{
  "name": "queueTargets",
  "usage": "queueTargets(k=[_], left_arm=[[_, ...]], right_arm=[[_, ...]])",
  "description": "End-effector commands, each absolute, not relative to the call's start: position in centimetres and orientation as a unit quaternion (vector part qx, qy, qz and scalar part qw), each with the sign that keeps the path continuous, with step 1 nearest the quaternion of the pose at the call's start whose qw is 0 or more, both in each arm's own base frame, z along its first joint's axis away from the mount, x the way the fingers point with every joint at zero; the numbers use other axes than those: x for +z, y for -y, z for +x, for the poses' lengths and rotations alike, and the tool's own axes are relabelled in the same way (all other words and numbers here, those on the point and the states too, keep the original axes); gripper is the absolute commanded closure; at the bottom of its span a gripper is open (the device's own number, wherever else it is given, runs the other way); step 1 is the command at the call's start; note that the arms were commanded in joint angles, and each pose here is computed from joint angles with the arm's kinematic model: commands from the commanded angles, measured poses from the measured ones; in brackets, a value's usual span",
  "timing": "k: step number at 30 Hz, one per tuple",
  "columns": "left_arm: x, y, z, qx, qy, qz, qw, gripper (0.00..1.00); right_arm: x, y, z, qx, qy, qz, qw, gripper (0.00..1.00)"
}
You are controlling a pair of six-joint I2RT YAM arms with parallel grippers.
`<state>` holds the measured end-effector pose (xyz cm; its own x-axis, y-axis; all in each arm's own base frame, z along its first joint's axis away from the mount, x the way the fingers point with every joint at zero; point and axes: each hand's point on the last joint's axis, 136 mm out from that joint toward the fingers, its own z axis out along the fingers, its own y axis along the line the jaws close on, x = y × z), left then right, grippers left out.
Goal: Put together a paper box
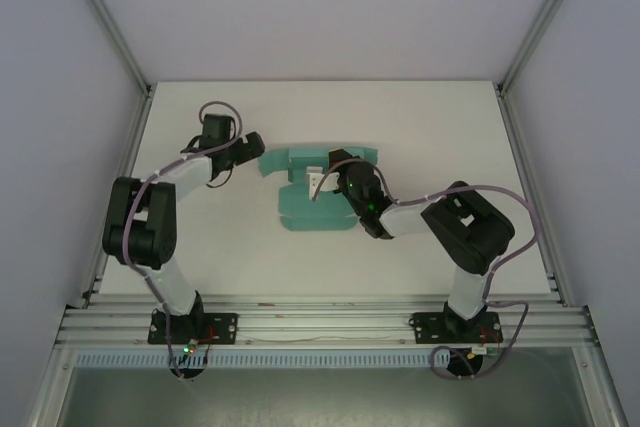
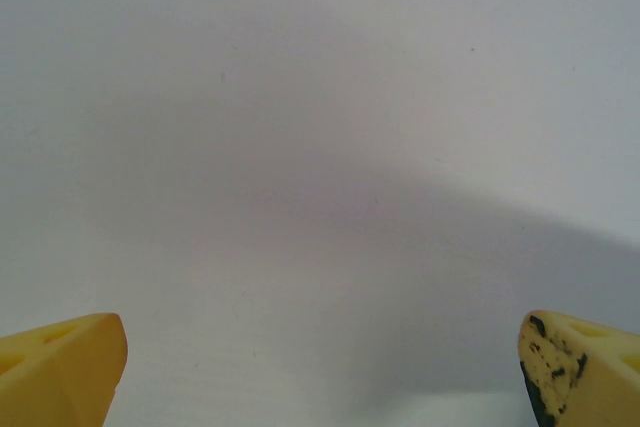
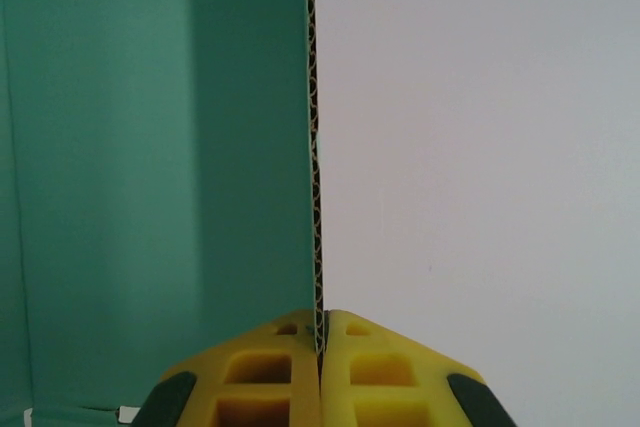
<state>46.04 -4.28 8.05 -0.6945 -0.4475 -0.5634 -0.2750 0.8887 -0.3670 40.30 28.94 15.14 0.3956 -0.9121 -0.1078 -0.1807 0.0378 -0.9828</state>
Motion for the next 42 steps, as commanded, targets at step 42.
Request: queueTargets(k=[42], left_arm=[[8.4,16.3,40.3,-0.236,-0.912,0.009,0.336,0.09]], right_arm=[[17.0,-29.4,40.7,-0.284,-0.501,-0.564,0.592,1.00]])
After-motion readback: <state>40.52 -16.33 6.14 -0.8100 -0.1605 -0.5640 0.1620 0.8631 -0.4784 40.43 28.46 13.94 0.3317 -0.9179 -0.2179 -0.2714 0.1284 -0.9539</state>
